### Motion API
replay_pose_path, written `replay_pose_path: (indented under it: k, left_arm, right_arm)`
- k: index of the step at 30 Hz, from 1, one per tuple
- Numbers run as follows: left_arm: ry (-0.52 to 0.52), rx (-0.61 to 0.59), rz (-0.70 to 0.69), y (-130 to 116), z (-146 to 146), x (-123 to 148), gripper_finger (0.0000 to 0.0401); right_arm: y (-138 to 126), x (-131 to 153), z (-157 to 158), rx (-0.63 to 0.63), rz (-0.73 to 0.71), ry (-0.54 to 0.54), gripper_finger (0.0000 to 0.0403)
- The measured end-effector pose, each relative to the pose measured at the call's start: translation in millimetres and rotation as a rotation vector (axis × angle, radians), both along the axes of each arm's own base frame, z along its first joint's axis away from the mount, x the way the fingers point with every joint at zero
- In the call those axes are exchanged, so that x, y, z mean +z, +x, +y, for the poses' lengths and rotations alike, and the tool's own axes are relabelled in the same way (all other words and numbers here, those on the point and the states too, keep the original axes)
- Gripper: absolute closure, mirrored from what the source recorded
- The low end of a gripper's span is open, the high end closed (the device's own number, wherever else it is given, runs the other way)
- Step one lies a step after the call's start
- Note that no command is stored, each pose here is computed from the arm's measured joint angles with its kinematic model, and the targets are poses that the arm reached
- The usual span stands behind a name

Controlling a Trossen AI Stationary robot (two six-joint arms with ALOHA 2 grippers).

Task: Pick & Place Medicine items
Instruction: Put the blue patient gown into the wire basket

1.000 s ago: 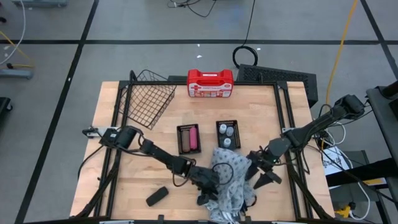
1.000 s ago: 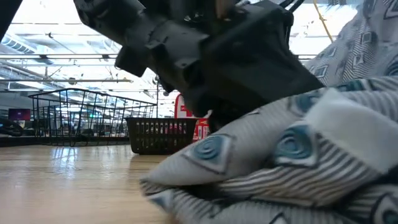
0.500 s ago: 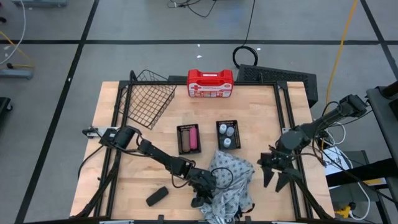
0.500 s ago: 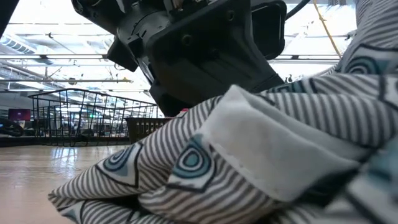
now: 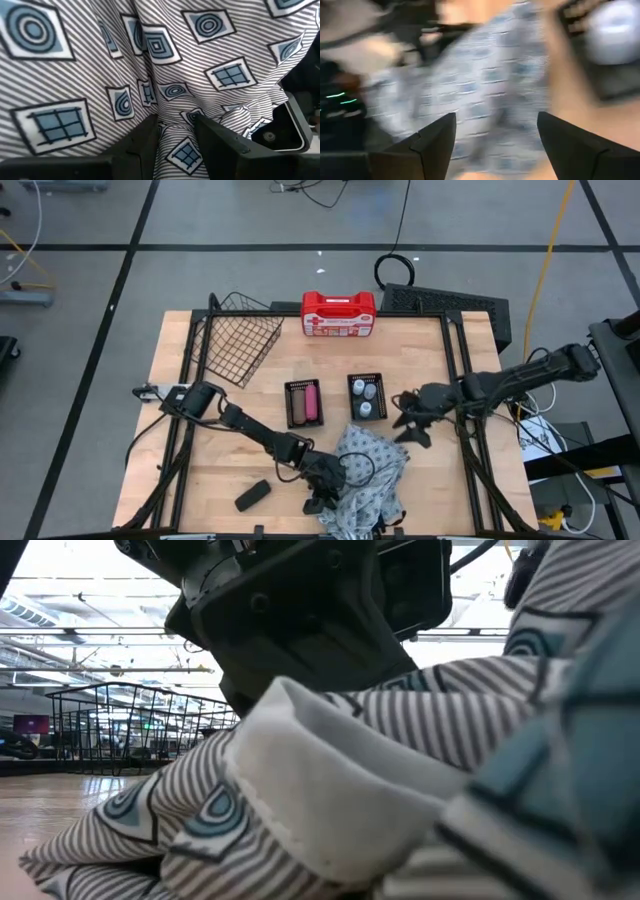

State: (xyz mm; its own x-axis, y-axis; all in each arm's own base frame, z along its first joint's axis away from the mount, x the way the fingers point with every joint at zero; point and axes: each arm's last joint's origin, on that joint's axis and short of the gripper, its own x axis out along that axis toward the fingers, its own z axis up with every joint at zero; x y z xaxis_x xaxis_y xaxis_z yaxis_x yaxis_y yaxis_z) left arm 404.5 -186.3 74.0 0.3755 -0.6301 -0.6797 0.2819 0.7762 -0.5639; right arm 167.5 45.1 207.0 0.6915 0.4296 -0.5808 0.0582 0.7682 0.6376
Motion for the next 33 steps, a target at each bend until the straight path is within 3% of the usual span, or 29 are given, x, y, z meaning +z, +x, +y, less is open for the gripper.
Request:
replay_pose_path:
  k: [3, 5, 8, 13, 17, 19, 26, 33]
  left_arm:
    - [0.011, -0.002, -0.008, 0, -1, 0, 0.0256]
    - [0.028, -0.003, -0.019, -1, -2, 0, 0.0256]
    - [0.042, -0.007, -0.028, -1, -2, 0, 0.0256]
    - [0.057, -0.017, -0.038, -2, -3, -1, 0.0256]
    - [0.057, -0.018, -0.044, -2, -3, -1, 0.0256]
    - [0.059, -0.022, -0.049, -1, -3, 0, 0.0256]
    - [0.06, -0.021, -0.056, -1, -3, 0, 0.0256]
    - [0.057, -0.017, -0.058, -1, -3, 0, 0.0256]
  right_arm:
    - [0, -12, -7, -0.063, 0.039, -0.105, 0.0139]
    - [0, -23, -11, -0.087, 0.079, -0.106, 0.0145]
    - [-1, -42, -13, -0.114, 0.13, 0.039, 0.0155]
    - [-5, -74, -10, -0.096, 0.088, 0.351, 0.0155]
    - [-17, -96, -12, -0.148, 0.066, 0.471, 0.0136]
    - [-12, -91, -11, -0.143, -0.003, 0.511, 0.0121]
    - [5, -85, -4, -0.078, -0.045, 0.468, 0.0071]
    - [33, -83, 9, -0.002, 0.039, 0.374, 0.0063]
